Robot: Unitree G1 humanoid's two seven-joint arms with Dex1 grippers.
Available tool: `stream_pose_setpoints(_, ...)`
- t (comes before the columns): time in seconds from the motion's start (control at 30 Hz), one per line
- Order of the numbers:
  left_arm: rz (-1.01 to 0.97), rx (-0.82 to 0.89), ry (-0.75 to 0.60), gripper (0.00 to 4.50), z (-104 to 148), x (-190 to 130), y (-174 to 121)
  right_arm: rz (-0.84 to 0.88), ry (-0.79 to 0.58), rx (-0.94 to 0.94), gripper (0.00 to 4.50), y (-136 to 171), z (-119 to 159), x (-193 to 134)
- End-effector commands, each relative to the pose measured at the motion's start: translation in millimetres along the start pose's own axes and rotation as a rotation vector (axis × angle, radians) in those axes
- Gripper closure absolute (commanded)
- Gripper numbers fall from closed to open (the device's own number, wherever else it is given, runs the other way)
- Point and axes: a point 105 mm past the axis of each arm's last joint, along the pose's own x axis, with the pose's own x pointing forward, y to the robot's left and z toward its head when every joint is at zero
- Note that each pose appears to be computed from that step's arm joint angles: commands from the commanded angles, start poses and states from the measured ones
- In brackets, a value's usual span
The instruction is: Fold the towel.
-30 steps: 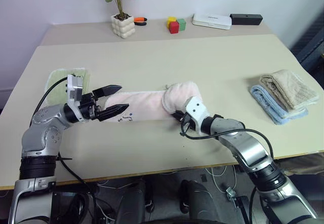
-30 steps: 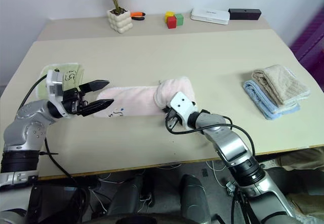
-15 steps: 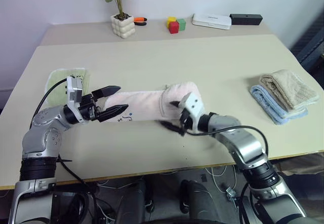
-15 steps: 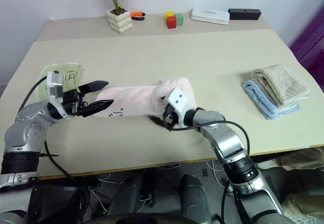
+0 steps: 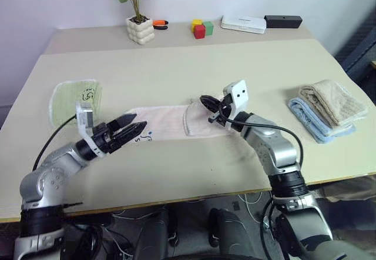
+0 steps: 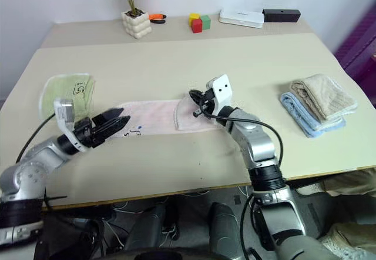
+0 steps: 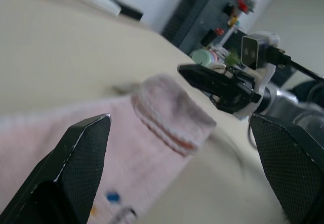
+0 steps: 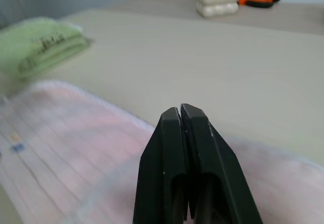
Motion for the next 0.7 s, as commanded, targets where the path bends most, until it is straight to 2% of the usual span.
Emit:
stream_pose_setpoints(0.03,0.033,-0.131,-0.072,0.0,6,-22,-11,-0.039,-0.018,-0.114,4.46,-4,5,5)
stream_pose_setpoints(0.17,0.097,-0.384,-0.137,0.0,-8,-37,-15,-0.161,0.087,-0.151,4.46,-29,-31,0)
stream_pose_setpoints(0.33,0.221,-0.471,-0.132,0.0,-27,-49,-13,-0.181,0.226,-0.151,4.46,-30,-78,-7)
stream_pose_setpoints(0.47,0.315,-0.539,-0.162,0.0,-33,-54,-5,-0.142,0.18,-0.14,4.46,-18,-69,-1)
stream_pose_setpoints(0.7,0.444,-0.636,-0.273,0.0,-37,-54,13,-0.171,0.141,-0.159,4.46,-26,-57,-2)
